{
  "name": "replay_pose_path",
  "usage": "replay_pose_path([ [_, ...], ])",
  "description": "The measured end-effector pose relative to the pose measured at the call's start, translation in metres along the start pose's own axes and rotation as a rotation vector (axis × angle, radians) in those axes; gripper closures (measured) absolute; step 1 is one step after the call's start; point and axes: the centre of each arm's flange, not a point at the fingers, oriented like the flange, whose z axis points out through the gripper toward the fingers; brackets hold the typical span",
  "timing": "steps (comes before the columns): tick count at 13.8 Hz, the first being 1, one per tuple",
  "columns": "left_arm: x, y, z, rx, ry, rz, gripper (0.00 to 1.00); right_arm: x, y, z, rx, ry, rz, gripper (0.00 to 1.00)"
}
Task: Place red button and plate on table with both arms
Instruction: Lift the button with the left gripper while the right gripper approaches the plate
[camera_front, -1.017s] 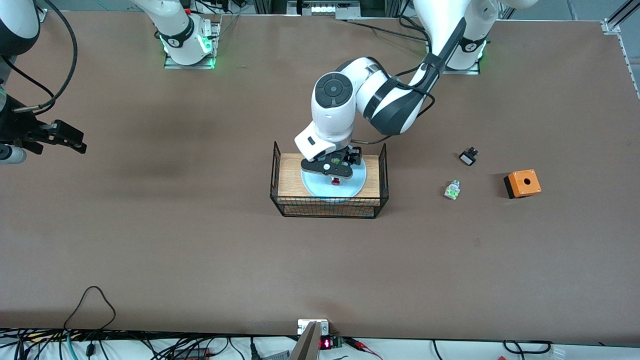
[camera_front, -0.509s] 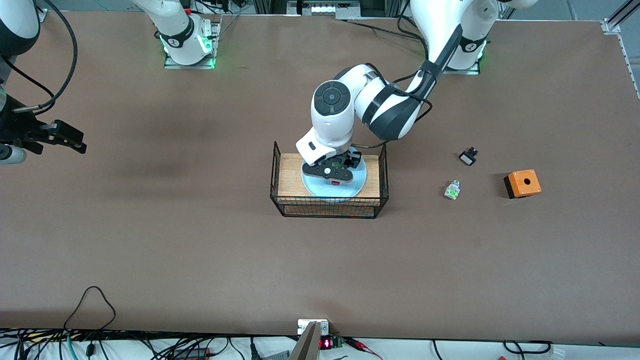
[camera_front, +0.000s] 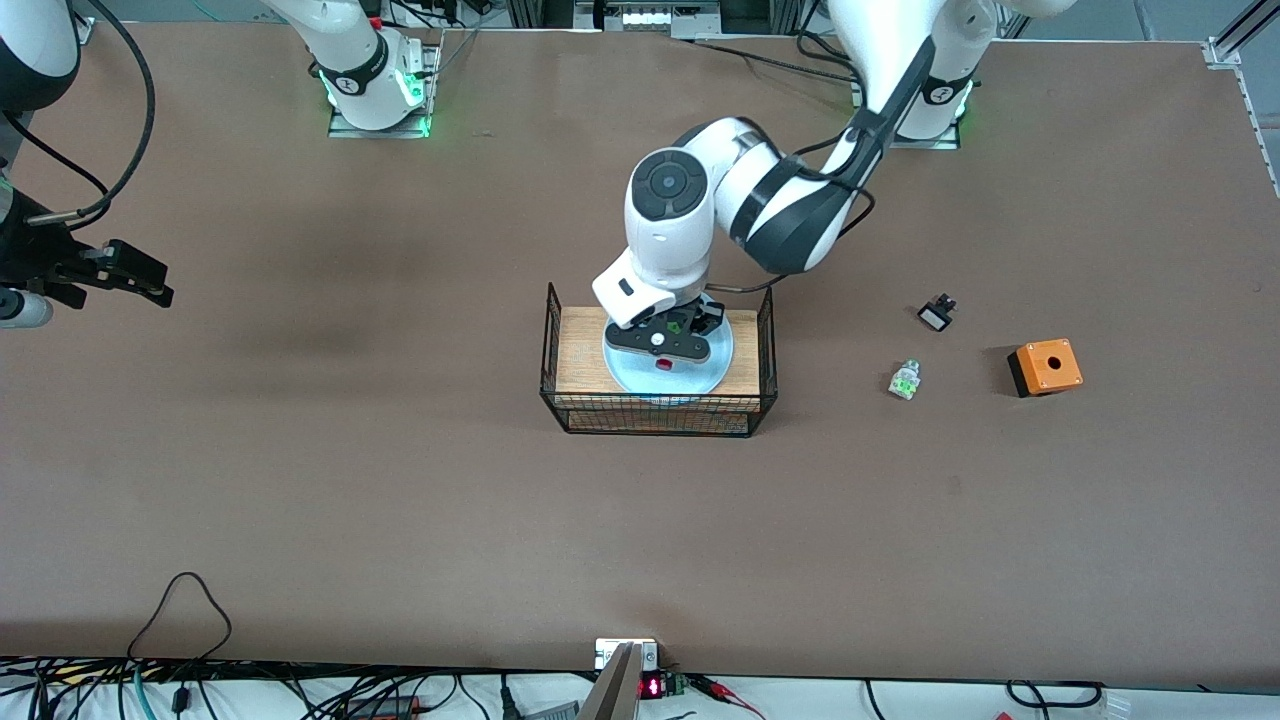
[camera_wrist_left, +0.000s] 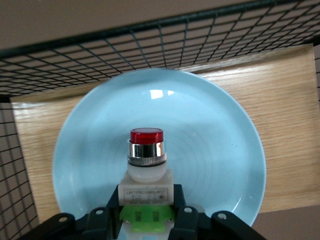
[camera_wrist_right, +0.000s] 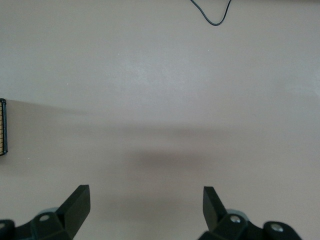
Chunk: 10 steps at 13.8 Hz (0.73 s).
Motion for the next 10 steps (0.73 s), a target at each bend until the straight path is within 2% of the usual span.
replay_pose_path([
  [3, 0.002, -0.040, -0.055, 0.028, -0.022, -0.043, 0.59, 0.001, -0.011, -0.002, 0.001, 0.004, 0.000, 0.00],
  [6, 0.011, -0.111, -0.094, 0.060, -0.075, -0.005, 0.59, 0.003, -0.053, -0.009, 0.005, 0.018, 0.082, 0.00],
  [10, 0.039, -0.249, -0.090, 0.061, -0.185, 0.096, 0.59, -0.004, -0.125, -0.012, 0.010, 0.012, 0.229, 0.00],
])
